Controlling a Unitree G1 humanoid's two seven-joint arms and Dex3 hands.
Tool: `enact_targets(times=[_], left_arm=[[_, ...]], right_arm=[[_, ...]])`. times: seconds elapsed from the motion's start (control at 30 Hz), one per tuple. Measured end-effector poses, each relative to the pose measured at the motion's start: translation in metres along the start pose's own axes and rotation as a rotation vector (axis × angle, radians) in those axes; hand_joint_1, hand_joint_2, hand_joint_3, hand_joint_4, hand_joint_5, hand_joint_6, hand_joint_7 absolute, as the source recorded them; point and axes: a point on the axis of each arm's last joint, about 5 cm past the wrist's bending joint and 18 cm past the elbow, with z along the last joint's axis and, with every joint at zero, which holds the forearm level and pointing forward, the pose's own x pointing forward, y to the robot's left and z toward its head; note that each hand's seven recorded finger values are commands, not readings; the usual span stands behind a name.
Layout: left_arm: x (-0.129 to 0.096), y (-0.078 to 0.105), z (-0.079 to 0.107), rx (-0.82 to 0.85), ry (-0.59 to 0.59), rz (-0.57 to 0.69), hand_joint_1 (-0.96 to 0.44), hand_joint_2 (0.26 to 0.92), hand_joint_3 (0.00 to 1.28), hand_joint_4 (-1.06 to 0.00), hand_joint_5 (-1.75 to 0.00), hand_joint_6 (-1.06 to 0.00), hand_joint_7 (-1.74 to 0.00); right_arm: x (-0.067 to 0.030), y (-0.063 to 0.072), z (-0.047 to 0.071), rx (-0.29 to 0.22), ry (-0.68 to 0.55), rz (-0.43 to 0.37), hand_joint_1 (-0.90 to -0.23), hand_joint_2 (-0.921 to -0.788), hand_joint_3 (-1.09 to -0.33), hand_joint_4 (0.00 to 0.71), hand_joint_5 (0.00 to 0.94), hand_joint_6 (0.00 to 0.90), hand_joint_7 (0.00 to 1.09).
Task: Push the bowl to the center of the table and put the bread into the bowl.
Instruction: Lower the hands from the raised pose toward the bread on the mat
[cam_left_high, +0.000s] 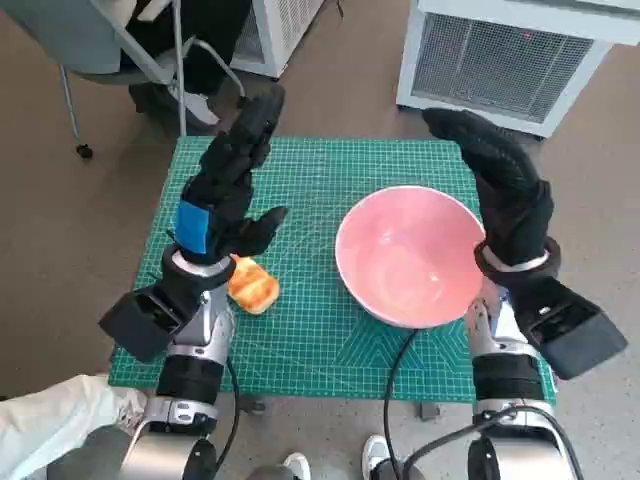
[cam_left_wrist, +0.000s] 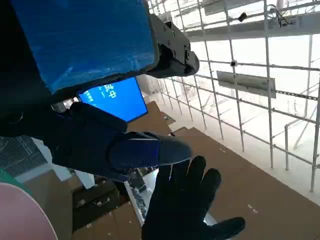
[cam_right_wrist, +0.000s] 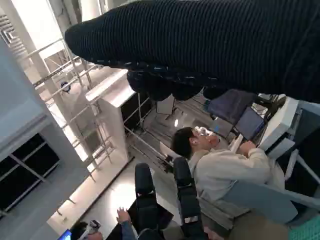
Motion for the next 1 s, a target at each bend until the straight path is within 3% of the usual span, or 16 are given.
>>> enact_targets(times=[1.0], left_arm=[[0.0021, -0.0015, 0.0012, -0.008, -0.011, 0.004, -0.51, 0.921, 0.26, -0.26, 0.0, -0.44, -0.01]], right_arm=[[-0.0015, -0.0041, 0.001, -0.009, 0.0, -0.013, -0.529, -0.921, -0.855, 0.21, 0.001, -0.001, 0.56]])
